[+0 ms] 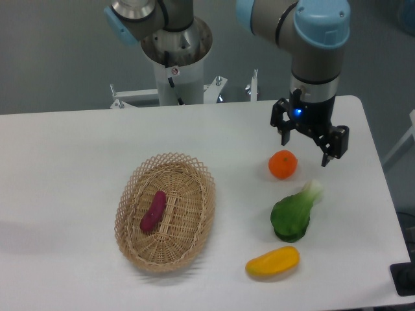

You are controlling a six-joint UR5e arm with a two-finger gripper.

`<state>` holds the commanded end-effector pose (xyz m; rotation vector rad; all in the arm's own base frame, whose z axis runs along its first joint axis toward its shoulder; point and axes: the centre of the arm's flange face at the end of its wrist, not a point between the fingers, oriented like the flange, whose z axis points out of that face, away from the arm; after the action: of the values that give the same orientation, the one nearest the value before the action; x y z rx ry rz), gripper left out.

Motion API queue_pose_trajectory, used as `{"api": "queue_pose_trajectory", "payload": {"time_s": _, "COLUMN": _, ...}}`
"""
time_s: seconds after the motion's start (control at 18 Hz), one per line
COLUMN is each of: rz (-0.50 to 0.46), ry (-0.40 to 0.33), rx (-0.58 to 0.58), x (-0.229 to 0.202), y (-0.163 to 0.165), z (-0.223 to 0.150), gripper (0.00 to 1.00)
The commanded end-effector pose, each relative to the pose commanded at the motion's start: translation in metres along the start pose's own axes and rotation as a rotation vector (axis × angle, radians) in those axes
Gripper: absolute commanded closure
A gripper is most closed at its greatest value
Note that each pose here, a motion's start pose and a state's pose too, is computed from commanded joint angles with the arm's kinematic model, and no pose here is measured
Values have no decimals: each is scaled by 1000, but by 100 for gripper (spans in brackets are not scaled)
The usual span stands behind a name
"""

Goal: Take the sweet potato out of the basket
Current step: 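Move the open gripper over the wicker basket toward the sweet potato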

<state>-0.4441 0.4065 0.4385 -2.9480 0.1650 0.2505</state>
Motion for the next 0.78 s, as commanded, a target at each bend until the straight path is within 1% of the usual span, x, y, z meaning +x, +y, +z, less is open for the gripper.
{"api": "queue_pose_trajectory", "payload": {"time_s": 0.06, "rz": -48, "ry": 11, "rx": 24, "x": 3, "y": -4, "z": 0, "gripper": 0}}
{"api": "queue_pose_trajectory", "payload": {"time_s": 0.17, "rz": -99, "ry": 24, "rx": 42, "x": 12, "y": -14, "z": -2, "gripper": 0}}
{"api": "queue_pose_trajectory", "payload": {"time_s": 0.33, "rz": -65, "ry": 57, "rx": 43, "x": 40, "y": -39, "z": 10, "gripper": 0}}
{"api": "queue_pose_trajectory", "payload": {"time_s": 0.44, "rz": -125, "ry": 84, "rx": 32, "x": 56, "y": -46, "z": 21, "gripper": 0}}
{"api": "queue_pose_trajectory", "payload": {"time_s": 0.5, "rz": -137, "ry": 95, "rx": 26, "x": 68, "y": -53, "z": 27, "gripper": 0}}
{"api": "queue_pose_trajectory", "payload": {"time_s": 0.56, "rz": -139, "ry": 111, "rx": 19, "x": 79, "y": -59, "z": 33, "gripper": 0}}
{"api": "queue_pose_trajectory", "payload": {"time_s": 0.78, "rz": -75, "ry": 172, "rx": -9, "x": 130, "y": -83, "z": 68, "gripper": 0}}
